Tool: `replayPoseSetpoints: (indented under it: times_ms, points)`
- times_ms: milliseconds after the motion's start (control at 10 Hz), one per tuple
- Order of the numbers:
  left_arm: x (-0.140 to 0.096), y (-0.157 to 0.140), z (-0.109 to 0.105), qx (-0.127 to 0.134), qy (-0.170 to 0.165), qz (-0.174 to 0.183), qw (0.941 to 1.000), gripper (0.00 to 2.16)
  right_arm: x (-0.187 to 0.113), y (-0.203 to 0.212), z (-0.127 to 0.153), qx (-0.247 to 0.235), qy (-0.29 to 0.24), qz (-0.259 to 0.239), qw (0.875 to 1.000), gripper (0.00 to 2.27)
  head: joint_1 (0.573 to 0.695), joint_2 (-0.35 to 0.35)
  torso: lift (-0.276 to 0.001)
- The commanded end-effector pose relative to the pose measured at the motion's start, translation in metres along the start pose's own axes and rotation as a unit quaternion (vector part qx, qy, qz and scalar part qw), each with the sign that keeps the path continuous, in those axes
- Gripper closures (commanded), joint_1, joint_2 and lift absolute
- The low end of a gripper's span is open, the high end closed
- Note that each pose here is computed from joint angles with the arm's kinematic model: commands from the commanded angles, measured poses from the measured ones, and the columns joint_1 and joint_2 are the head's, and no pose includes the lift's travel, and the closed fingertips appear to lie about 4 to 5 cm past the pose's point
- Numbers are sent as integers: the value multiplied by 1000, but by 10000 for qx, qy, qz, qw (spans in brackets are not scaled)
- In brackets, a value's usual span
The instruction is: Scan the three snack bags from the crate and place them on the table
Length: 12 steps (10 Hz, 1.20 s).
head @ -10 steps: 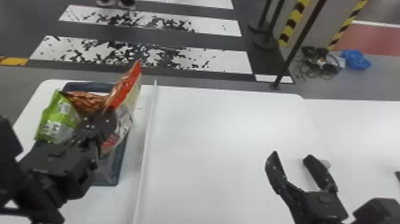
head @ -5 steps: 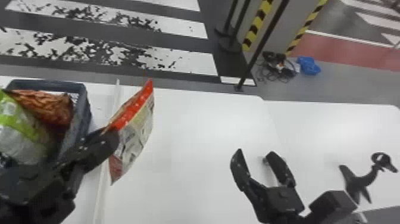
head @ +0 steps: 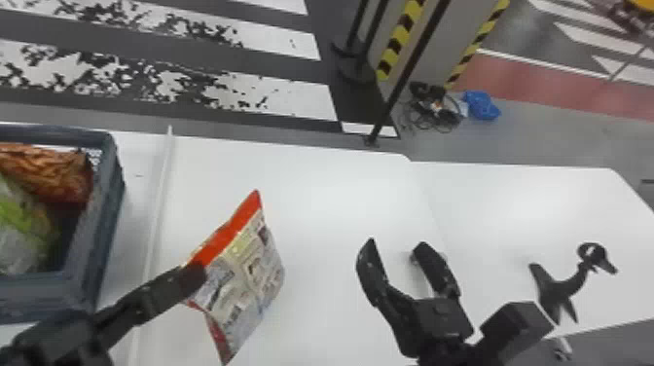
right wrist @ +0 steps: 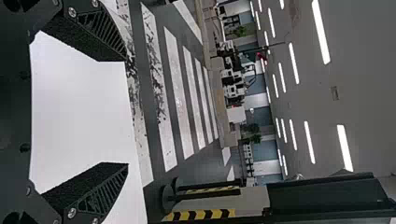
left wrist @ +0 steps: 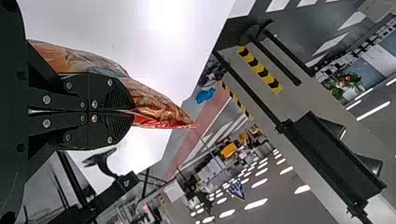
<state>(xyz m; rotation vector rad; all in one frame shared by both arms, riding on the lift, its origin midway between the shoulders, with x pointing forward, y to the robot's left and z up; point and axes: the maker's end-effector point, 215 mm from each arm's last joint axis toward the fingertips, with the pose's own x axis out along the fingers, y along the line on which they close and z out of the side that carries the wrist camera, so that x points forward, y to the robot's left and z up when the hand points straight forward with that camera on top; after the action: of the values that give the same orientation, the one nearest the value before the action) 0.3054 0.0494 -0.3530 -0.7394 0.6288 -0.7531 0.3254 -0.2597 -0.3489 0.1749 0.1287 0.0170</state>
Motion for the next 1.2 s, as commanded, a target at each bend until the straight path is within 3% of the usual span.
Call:
replayPoseSetpoints:
  times_ms: [0,200,400,800,1100]
  points:
    - [5,22,-7,-348,52,-38,9994,1710,5,2,0,-6,9,23,10000,134,695,-350,-36]
    - [14,38,-26,-682,369,-74,9970,1710,8,2,-3,-4,50,37,10000,134,695,-350,-36]
    - [20,54,-35,-716,569,112,9957,1710,12,1,-14,14,122,40,9999,134,695,-350,-36]
    - [49,100,-53,-385,1043,829,9903,1710,25,-18,-35,84,233,-27,9997,134,695,-350,-36]
    - [85,128,-50,364,1259,1437,9809,1686,34,-35,-41,37,321,-79,9994,134,695,-350,-36]
